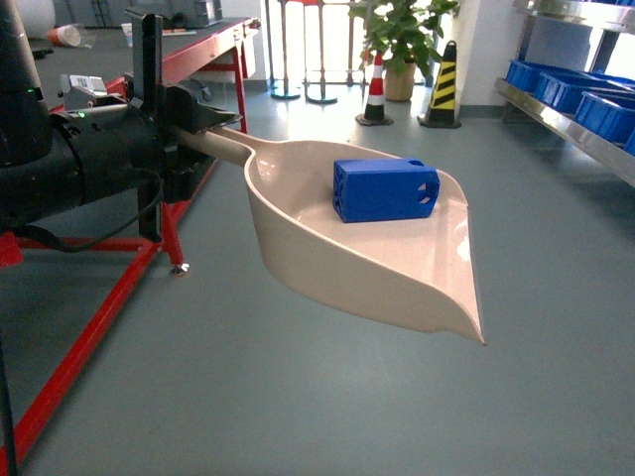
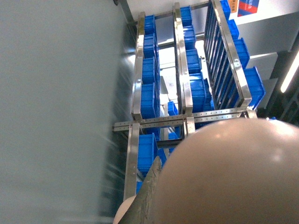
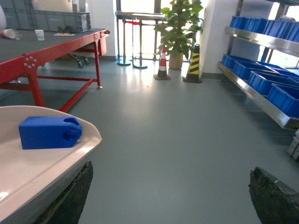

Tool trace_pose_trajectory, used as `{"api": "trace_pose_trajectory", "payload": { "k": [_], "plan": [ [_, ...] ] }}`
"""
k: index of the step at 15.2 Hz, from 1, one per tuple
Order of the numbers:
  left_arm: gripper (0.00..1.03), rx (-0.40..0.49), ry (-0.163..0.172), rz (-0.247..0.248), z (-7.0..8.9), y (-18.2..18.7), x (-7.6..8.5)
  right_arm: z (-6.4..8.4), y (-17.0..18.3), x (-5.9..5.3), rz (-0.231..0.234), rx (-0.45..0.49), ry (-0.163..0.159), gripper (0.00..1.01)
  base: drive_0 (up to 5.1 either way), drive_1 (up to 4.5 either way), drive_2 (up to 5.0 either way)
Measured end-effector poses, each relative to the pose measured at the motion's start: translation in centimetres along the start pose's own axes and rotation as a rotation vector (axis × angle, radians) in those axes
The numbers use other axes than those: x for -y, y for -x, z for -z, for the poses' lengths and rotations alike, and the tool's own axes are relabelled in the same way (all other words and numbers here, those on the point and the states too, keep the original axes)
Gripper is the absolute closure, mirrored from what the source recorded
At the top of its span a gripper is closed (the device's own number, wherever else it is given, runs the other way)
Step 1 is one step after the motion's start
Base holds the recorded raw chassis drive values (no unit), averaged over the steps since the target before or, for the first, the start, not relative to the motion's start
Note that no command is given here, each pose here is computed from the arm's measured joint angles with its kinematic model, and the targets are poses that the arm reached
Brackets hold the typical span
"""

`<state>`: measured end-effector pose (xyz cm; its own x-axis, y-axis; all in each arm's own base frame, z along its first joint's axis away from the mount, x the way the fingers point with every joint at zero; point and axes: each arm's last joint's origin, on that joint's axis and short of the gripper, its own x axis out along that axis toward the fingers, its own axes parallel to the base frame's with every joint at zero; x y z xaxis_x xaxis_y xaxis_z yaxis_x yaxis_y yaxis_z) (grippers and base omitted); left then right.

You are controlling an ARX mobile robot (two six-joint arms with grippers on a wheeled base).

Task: Place part in tray to right shelf

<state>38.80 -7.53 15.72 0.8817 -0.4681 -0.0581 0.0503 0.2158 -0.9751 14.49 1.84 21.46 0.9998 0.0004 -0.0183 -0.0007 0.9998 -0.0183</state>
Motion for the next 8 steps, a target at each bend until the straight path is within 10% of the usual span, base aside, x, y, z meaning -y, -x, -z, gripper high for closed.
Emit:
{"api": "trace_pose_trajectory", "payload": {
  "k": [8],
  "plan": [
    [0.90,0.000,0.000,0.001,0.00,-0.01,0.02,-0.06,0.02,0.00,0.000,0.006,-0.001,0.03,-0.1,4.23,-4.4]
  ]
}}
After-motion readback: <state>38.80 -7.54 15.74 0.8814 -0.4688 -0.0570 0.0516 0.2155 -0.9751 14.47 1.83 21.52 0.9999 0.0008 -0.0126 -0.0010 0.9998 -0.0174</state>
